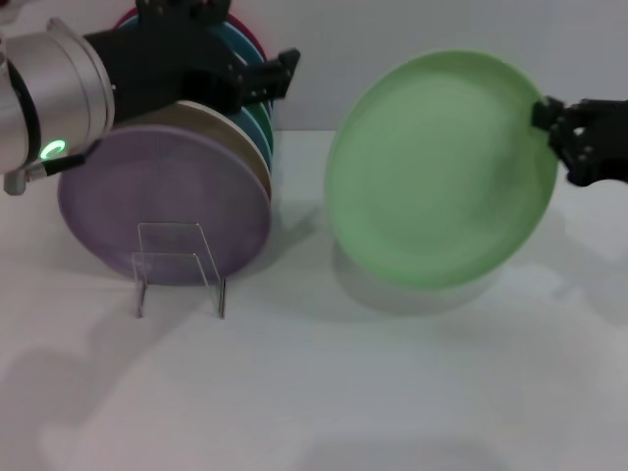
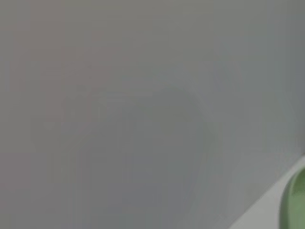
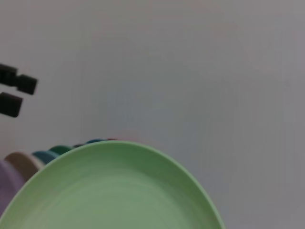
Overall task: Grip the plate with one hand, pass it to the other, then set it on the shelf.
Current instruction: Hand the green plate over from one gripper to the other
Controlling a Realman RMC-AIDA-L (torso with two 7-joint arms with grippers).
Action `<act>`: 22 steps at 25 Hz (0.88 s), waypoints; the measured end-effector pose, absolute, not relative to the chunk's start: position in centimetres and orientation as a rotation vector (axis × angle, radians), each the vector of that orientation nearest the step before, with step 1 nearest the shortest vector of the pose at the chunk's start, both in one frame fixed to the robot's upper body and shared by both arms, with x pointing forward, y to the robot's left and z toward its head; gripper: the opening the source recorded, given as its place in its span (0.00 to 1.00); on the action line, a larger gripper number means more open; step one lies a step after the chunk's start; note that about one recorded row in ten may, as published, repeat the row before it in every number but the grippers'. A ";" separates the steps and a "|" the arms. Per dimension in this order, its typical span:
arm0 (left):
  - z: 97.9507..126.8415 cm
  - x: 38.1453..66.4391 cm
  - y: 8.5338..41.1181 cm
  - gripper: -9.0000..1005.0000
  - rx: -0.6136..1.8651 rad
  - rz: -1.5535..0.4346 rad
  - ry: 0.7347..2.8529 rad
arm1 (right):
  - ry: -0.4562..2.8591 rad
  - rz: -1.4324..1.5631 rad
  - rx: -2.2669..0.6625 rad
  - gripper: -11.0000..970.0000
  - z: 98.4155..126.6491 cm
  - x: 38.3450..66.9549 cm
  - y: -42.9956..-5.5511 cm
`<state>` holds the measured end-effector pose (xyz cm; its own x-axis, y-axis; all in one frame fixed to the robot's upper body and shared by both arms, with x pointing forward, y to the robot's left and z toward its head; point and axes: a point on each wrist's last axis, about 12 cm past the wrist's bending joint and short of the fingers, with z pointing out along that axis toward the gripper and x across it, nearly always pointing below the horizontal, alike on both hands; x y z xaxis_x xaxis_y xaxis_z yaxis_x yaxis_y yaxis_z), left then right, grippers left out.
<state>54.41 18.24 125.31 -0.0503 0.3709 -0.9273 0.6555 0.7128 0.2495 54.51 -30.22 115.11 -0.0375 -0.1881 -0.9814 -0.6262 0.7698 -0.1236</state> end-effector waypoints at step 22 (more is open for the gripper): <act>122.2 55.1 17.0 0.72 0.962 -0.378 1.751 | 1.506 0.467 -0.872 0.03 114.3 57.8 -24.7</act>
<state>55.14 16.99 122.18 -0.1227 0.4230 -0.8978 0.7558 0.6261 0.1917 57.85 -24.72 114.30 0.0585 -0.2449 -0.9678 -0.7491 0.6300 -0.2047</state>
